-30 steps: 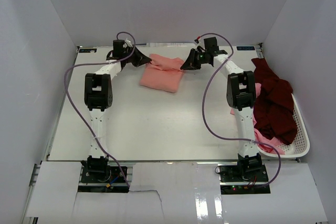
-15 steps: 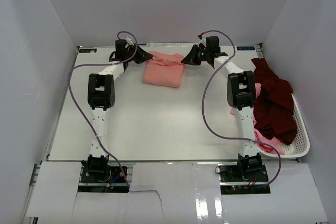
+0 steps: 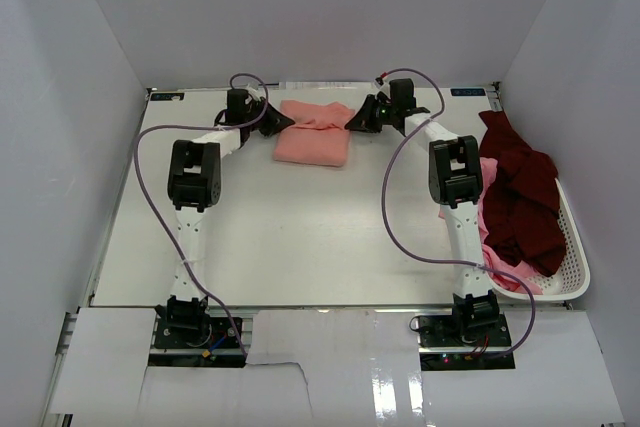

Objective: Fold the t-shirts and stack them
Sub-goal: Fold the long partially folded tshirt into a neat square

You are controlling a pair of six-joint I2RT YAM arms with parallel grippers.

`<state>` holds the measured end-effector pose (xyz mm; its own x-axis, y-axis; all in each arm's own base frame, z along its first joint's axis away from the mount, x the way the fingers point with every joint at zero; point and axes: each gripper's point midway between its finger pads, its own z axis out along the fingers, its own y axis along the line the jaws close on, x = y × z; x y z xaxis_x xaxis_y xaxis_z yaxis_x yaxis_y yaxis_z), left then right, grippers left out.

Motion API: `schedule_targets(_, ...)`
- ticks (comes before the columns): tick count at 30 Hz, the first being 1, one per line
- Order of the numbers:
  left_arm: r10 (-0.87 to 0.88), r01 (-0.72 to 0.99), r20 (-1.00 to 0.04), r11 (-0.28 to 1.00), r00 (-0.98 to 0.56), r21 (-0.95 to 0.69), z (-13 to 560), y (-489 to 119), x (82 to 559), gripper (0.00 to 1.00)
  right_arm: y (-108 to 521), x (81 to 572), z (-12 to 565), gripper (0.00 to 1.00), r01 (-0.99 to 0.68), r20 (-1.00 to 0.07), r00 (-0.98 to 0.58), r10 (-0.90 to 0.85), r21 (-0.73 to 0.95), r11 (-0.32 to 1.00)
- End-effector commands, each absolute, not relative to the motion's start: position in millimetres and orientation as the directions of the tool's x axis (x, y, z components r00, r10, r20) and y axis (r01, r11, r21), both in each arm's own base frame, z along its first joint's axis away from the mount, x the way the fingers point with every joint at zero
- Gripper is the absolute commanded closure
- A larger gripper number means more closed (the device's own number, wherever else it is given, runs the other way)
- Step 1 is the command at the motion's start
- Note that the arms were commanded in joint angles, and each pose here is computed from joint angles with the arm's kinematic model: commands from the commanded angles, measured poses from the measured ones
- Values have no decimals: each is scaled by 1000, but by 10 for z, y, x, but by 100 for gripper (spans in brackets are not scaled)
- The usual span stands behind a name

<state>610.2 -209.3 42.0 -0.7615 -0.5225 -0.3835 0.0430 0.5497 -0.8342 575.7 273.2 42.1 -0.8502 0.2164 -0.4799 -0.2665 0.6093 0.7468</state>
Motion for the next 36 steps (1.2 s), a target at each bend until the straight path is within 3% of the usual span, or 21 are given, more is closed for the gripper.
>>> schedule_targets(1,-492,47,-409,594,-769,-803,641,-2083,5876,91,2801,5607,372,92,-289,-489,-858,160,716,636)
schedule_targets(10,-459,-58,-374,690,-805,-722,331,-2041,4994,94,2813,5030,395,92,-314,-472,-878,79,693,649)
schedule_targets(16,-421,-56,-348,700,-838,-712,395,-2075,4340,94,2707,4228,381,92,-301,-423,-906,29,689,659)
schedule_targets(17,-417,-31,-370,697,-830,-717,558,-2090,4261,94,2640,3967,213,92,-267,-375,-927,17,689,674)
schedule_targets(23,-408,-84,-302,700,-862,-709,483,-2032,3444,94,2582,3321,386,92,-294,-388,-922,-10,680,672)
schedule_targets(28,-417,-84,-303,693,-857,-716,717,-1974,3218,94,2558,3095,617,92,-314,-405,-914,-21,673,669)
schedule_targets(36,-422,-32,-376,699,-825,-715,1278,-1981,3475,93,2623,3131,1008,92,-351,-442,-897,-24,678,646)
